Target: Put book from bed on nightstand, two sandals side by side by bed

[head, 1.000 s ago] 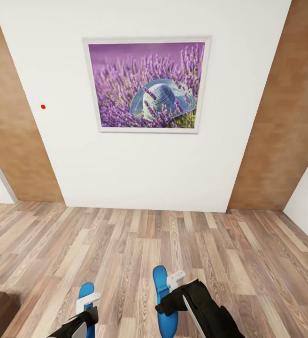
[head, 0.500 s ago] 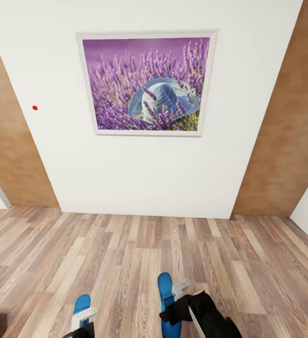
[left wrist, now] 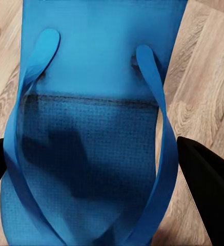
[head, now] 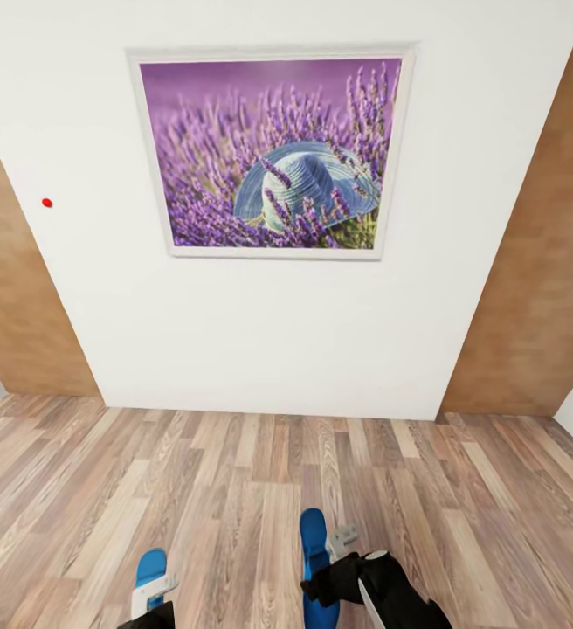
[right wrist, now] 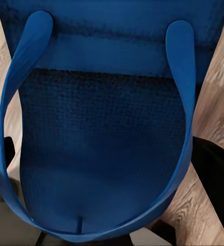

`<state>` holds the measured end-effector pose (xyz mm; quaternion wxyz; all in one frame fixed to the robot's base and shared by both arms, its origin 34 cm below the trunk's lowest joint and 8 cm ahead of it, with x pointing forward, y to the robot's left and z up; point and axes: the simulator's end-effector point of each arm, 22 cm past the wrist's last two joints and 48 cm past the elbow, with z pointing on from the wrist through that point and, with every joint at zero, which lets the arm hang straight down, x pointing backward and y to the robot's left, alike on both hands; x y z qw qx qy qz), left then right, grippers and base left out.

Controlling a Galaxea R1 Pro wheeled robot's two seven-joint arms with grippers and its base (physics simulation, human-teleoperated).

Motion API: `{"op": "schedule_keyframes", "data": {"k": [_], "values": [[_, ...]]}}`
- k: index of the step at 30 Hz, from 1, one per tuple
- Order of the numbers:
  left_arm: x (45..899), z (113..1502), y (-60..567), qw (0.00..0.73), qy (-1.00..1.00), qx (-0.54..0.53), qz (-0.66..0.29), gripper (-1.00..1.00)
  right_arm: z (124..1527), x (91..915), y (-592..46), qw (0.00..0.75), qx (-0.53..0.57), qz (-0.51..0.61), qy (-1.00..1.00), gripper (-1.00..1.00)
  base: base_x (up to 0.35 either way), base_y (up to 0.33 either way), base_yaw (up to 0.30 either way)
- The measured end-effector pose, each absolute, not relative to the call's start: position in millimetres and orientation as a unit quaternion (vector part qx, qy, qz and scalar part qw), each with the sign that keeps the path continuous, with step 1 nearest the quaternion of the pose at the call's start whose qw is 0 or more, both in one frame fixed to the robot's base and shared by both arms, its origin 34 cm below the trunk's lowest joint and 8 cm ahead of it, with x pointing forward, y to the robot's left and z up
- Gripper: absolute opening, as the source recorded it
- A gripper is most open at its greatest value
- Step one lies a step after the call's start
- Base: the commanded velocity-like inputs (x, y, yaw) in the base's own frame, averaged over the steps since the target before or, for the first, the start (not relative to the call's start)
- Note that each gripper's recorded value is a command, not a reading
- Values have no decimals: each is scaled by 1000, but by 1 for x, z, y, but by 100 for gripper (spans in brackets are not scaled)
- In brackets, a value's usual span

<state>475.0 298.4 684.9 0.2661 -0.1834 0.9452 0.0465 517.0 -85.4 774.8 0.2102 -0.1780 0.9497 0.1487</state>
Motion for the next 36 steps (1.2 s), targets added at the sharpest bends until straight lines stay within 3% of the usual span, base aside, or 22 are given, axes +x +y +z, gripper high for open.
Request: {"op": "schedule_keyframes", "data": {"k": [11,36], "values": [[475,686,300,273,943,-185,49,-100,770,512,-85,203,-179,149,951,-100,340,0,63],[473,683,301,275,942,-184,52,-100,764,506,-84,195,-181,151,952,-100,249,0,264]]}}
